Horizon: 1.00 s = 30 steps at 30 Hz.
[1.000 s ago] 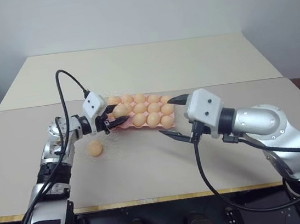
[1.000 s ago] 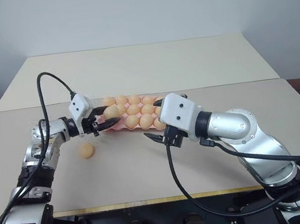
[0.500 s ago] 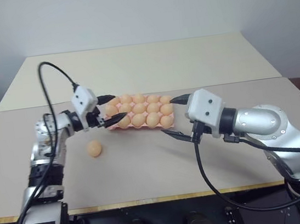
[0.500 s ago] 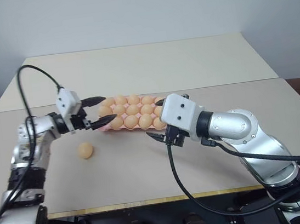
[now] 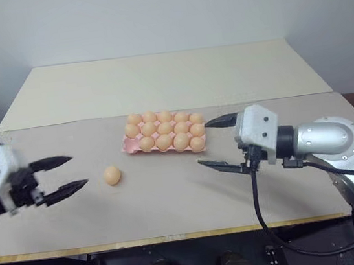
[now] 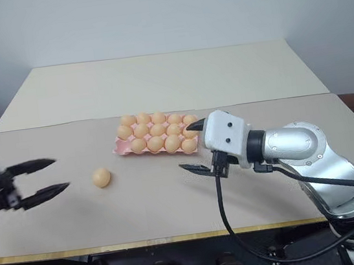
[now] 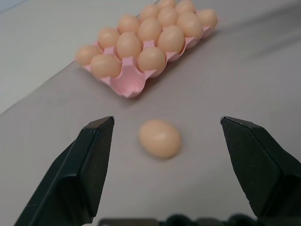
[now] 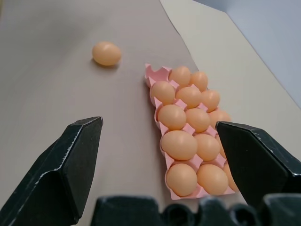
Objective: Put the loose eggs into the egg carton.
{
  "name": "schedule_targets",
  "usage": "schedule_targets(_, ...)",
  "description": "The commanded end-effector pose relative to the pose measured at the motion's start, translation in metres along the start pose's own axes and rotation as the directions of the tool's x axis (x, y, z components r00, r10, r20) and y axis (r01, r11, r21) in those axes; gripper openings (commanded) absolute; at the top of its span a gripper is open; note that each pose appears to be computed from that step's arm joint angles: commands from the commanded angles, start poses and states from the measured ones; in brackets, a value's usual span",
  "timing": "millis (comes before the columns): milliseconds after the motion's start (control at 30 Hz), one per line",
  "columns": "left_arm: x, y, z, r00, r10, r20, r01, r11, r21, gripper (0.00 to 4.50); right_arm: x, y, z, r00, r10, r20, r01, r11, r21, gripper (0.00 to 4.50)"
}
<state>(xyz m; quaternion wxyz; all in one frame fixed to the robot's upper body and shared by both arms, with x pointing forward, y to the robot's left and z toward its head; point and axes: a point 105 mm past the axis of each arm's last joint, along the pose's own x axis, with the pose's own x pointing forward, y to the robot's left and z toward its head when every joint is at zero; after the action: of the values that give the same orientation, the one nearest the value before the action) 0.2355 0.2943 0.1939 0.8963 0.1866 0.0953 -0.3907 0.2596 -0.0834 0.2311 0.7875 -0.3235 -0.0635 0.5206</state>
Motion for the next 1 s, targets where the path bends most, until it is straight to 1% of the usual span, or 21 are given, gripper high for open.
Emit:
schedule_targets(33,-0.016,-0.010,0.007,1.000,0.024,0.017,-0.024,1.000,0.003,3.93,-0.004,-0.002,0.011,0.999,0.000,0.038,0.002,0.998,-0.060,4.50)
schedule_targets(200,-0.028,-0.025,-0.014,0.998,0.016,-0.066,-0.019,0.998,-0.055,3.93,-0.003,-0.002,0.011,0.999,0.011,0.046,-0.008,0.998,-0.060,4.50)
schedule_targets(300,-0.029,-0.032,-0.018,0.997,-0.019,-0.072,0.014,0.998,-0.069,4.46,-0.002,-0.001,0.010,0.999,0.014,0.044,-0.011,0.998,-0.058,4.50)
schedule_targets(400,-0.021,-0.028,-0.020,0.996,0.031,-0.079,-0.034,0.999,-0.037,4.49,-0.002,-0.001,0.008,0.999,0.017,0.040,-0.015,0.998,-0.057,4.50)
schedule_targets(467,-0.013,-0.023,-0.020,0.994,0.078,-0.079,-0.079,0.997,-0.007,4.49,-0.002,-0.001,0.008,0.999,0.016,0.038,-0.014,0.998,-0.056,4.50)
schedule_targets(533,-0.004,-0.021,-0.019,0.993,0.089,-0.072,-0.089,0.996,0.005,4.49,-0.002,-0.002,0.007,0.999,0.012,0.035,-0.010,0.998,-0.057,4.50)
schedule_targets(767,0.037,-0.011,-0.013,0.988,0.150,-0.022,-0.150,0.989,0.000,4.49,-0.002,-0.004,0.008,1.000,-0.011,0.028,0.013,0.997,-0.071,4.50)
schedule_targets(1000,0.079,-0.012,-0.019,0.990,0.134,-0.047,-0.136,0.990,-0.043,4.49,-0.003,-0.006,0.008,0.999,-0.036,0.019,0.037,0.997,-0.074,4.50)
